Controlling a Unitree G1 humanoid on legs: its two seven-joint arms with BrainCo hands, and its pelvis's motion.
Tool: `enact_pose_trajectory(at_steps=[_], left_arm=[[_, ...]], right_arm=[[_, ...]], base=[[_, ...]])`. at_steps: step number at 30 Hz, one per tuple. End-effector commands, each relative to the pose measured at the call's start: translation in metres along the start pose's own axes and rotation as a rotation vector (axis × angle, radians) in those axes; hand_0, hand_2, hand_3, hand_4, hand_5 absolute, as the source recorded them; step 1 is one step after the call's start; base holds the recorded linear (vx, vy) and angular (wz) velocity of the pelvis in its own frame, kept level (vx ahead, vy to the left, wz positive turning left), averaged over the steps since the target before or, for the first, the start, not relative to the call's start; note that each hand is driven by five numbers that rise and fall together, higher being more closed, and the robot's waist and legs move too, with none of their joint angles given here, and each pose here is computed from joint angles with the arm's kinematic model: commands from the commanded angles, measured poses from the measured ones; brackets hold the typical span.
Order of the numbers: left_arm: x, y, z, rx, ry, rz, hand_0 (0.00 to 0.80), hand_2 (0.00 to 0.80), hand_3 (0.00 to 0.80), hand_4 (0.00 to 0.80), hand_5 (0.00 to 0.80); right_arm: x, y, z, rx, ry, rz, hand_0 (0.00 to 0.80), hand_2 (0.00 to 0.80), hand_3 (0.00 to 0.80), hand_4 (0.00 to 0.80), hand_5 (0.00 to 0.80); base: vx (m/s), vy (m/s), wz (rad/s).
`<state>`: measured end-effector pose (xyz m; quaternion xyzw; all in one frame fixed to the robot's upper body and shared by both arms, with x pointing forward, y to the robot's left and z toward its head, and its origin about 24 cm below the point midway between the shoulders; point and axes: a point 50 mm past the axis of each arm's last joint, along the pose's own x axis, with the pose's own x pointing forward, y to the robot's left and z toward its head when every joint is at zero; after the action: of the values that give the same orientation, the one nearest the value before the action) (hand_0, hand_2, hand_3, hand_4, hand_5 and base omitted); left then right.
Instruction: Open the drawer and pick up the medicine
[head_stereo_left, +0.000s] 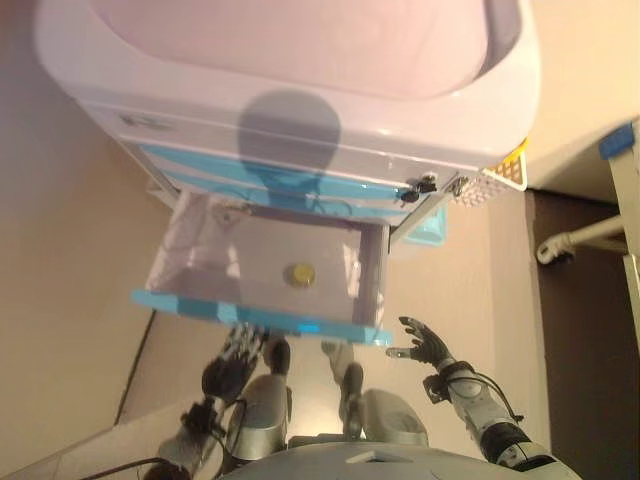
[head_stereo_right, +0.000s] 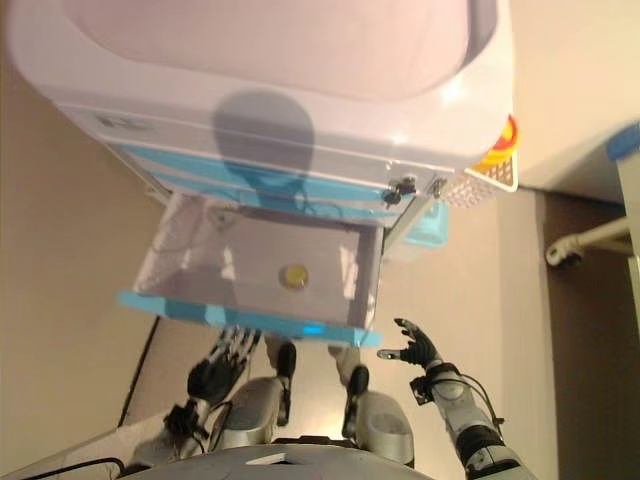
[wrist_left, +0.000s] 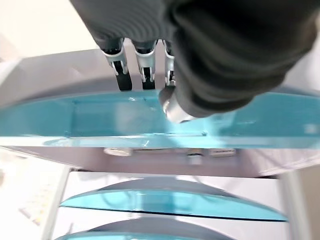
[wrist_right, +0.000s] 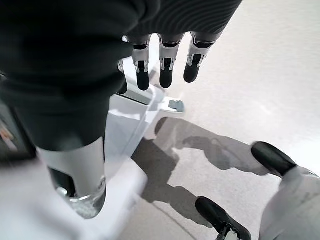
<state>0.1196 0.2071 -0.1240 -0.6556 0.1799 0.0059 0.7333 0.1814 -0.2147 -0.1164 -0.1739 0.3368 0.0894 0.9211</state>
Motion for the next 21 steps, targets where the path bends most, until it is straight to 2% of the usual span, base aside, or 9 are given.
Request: enact_pose_trajectory(at_steps=[1,2,4,7,14,17,18,19,21], left_arm=[[-0.034,0.018,0.0,-0.143,-0.096,0.098,0.8,0.8,0.8,0.8,0.8],[-0.036,0.02,-0.001,-0.149,-0.093,0.132,0.8,0.8,0.8,0.8,0.8],[-0.063,0.038,-0.005,-0.148,-0.059,0.278,0.8,0.8,0.8,0.8,0.8],[-0.08,0.047,-0.007,-0.113,-0.041,0.345,0.8,0.8,0.8,0.8,0.8],[-0.063,0.04,-0.003,0.038,0.041,0.265,0.8,0.8,0.8,0.8,0.8],[-0.049,0.034,0.007,0.211,0.06,0.26,0.775,0.775,0.775,0.775,0.775],[-0.045,0.034,0.01,0.263,0.058,0.283,0.43,0.43,0.43,0.43,0.43],[-0.039,0.031,0.014,0.324,0.052,0.297,0.0,0.0,0.0,0.0,0.0],[-0.029,0.027,0.021,0.446,0.053,0.319,0.0,0.0,0.0,0.0,0.0]], right_arm=[[-0.014,-0.023,-0.023,-0.031,0.048,-0.054,0.0,0.0,0.0,0.0,0.0],[-0.014,-0.023,-0.023,-0.027,0.049,-0.056,0.0,0.0,0.0,0.0,0.0],[-0.015,-0.028,-0.027,0.0,0.065,-0.078,0.0,0.0,0.0,0.0,0.0],[-0.018,-0.032,-0.035,0.009,0.101,-0.086,0.0,0.0,0.0,0.0,0.0],[-0.028,-0.028,-0.053,0.042,0.153,-0.132,0.0,0.0,0.0,0.0,0.0],[-0.033,-0.024,-0.061,0.046,0.161,-0.14,0.0,0.0,0.0,0.0,0.0],[-0.035,-0.022,-0.062,0.046,0.162,-0.139,0.0,0.0,0.0,0.0,0.0],[-0.036,-0.021,-0.063,0.046,0.161,-0.139,0.0,0.0,0.0,0.0,0.0],[-0.036,-0.018,-0.064,0.042,0.159,-0.132,0.0,0.0,0.0,0.0,0.0]], base=[[-0.043,-0.029,0.22],[-0.04,-0.008,0.2],[-0.026,0.021,0.28],[-0.01,0.043,0.23],[-0.008,0.08,0.24],[0.007,0.05,0.26],[0.021,0.043,0.09],[0.017,0.038,0.01],[0.015,0.032,-0.04]])
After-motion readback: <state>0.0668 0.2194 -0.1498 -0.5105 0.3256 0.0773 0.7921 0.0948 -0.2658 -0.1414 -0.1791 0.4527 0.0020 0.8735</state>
